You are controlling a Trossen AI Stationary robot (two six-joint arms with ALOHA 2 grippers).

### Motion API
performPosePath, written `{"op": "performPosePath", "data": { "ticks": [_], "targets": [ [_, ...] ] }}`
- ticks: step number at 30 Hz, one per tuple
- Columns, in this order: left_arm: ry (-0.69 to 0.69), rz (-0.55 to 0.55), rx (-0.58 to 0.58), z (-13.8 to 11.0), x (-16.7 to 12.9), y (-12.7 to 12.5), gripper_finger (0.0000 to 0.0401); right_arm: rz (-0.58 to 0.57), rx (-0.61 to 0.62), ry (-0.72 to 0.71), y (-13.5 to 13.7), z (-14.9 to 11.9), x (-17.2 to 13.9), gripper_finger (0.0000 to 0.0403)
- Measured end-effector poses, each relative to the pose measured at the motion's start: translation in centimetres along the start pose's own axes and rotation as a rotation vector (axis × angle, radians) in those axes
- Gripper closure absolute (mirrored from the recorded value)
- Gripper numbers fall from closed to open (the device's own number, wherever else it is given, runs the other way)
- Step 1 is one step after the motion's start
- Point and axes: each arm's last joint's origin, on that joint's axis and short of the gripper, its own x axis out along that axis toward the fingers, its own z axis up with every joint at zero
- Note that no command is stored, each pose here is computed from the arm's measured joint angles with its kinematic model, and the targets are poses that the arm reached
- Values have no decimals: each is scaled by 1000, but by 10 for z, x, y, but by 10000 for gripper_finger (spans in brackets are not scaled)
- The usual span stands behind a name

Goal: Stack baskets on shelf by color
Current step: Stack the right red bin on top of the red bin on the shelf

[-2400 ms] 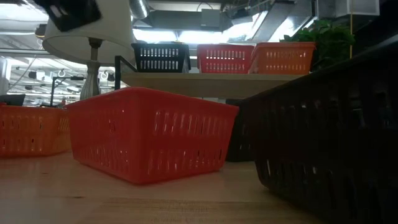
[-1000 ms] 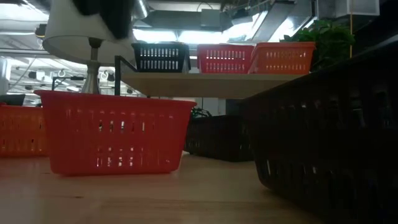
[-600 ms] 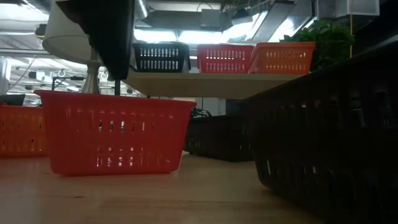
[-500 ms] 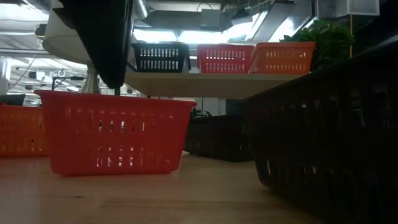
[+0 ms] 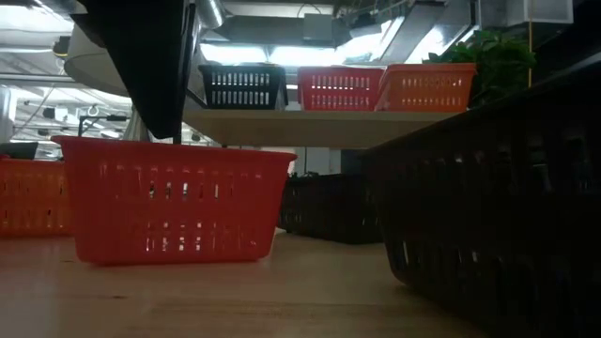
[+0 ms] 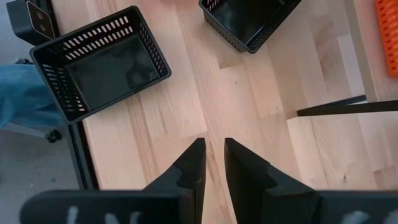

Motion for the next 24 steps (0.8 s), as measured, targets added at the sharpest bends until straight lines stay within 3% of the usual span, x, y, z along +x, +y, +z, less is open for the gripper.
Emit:
{"op": "performPosePath", "data": {
  "ticks": [19,24],
  "targets": [
    [58,71,21,-10,42,-2,337,-1,0,0,0,0,0,344],
    [89,40,49,-12,42,-4,391,0,0,0,0,0,0,344]
  ]
}}
